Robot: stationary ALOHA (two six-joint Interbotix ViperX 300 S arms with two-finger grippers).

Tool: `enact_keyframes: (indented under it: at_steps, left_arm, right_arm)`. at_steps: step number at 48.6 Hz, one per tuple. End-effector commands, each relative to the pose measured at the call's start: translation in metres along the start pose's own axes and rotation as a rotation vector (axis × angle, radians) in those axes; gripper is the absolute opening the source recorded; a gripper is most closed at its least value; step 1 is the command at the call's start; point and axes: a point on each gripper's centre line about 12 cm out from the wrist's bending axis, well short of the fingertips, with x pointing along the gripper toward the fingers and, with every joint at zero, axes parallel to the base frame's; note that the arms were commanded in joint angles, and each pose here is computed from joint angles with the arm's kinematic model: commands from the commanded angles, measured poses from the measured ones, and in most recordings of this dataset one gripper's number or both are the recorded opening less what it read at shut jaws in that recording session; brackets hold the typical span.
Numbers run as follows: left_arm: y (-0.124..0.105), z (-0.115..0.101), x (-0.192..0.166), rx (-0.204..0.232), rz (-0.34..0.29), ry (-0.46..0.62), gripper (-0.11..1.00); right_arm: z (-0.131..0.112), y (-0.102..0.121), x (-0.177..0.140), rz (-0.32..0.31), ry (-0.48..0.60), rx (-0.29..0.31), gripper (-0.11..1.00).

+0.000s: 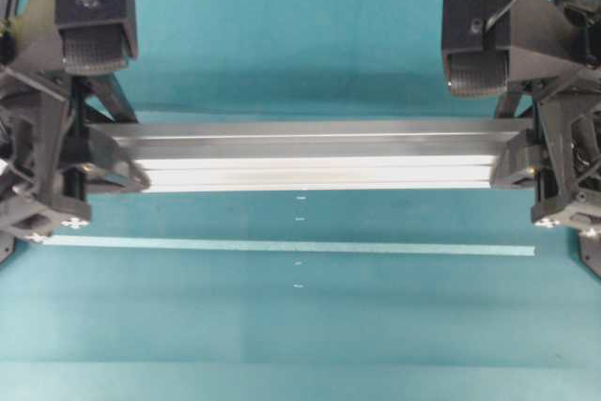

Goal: Lift the metal rail with both hands.
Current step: 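Lift the rail upward off the table with both grippers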

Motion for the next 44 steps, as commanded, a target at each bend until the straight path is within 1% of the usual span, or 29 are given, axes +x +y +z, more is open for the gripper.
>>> enact_keyframes:
  at_steps: [1, 10, 15, 36, 44]
  left_arm:
    - [0.004, 0.005, -0.015, -0.031, 0.009, -0.009, 0.34]
    - [0.003, 0.013, -0.016, 0.015, 0.01, -0.012, 0.34]
    - [0.005, 0.016, -0.017, 0.031, 0.016, -0.015, 0.34]
    - [0.004, 0.017, -0.016, 0.036, 0.014, -0.012, 0.34]
    - [0.007, 0.015, -0.01, 0.035, 0.025, 0.006, 0.34]
  right_arm:
    - [0.001, -0.001, -0.018, -0.008, -0.047, 0.106, 0.39]
    - [0.002, 0.0, -0.022, -0.011, -0.052, 0.104, 0.39]
    - [0.003, -0.001, -0.023, -0.016, -0.056, 0.106, 0.39]
    - [0.003, -0.001, -0.023, -0.016, -0.053, 0.105, 0.39]
    - [0.004, -0.003, -0.017, -0.035, -0.045, 0.095, 0.39]
